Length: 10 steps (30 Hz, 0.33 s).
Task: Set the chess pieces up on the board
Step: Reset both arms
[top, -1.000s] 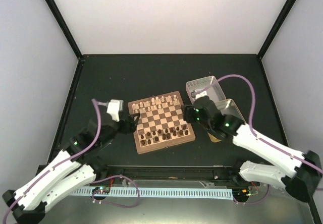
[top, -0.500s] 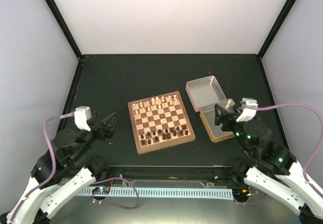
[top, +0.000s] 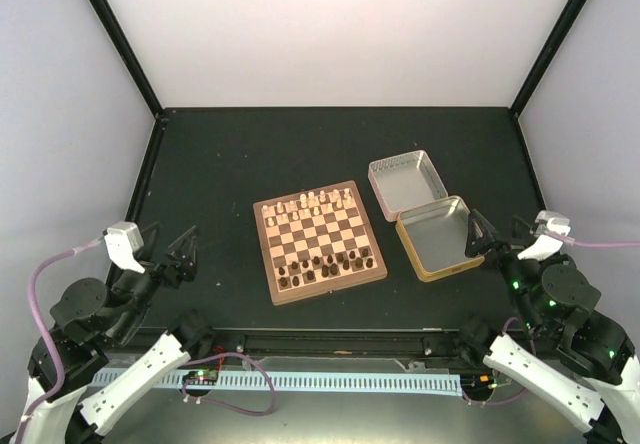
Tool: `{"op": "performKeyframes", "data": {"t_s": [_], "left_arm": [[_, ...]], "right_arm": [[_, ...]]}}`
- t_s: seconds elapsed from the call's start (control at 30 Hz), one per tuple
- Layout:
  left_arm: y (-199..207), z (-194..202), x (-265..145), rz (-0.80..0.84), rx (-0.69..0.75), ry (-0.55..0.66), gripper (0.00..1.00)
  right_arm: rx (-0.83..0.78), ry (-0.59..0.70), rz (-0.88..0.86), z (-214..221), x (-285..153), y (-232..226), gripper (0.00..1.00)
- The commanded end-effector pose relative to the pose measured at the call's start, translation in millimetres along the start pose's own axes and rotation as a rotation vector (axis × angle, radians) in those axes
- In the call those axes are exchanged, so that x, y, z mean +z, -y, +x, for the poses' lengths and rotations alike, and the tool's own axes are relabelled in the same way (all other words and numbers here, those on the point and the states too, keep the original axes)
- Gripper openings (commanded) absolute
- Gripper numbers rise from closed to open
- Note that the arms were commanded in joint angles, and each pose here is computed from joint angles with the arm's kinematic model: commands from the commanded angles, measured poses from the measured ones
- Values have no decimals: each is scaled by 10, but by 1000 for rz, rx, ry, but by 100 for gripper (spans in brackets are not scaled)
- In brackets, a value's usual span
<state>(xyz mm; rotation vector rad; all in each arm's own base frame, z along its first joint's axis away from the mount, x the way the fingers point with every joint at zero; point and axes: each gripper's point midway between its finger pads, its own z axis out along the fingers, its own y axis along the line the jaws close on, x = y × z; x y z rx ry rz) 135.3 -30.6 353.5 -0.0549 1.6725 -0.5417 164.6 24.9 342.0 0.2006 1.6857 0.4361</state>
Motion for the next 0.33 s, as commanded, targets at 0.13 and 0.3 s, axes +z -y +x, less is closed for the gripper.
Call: {"op": "performKeyframes", "data": {"t_s": [0.13,0.3], "left_arm": [[-75,-81,-103,-30,32,22,99],[-107,-75,-111,-44,31,24,99]], "right_arm": [[-25,10,41,-18,-21,88,100],[-26,5,39,13,2,76,100]]}}
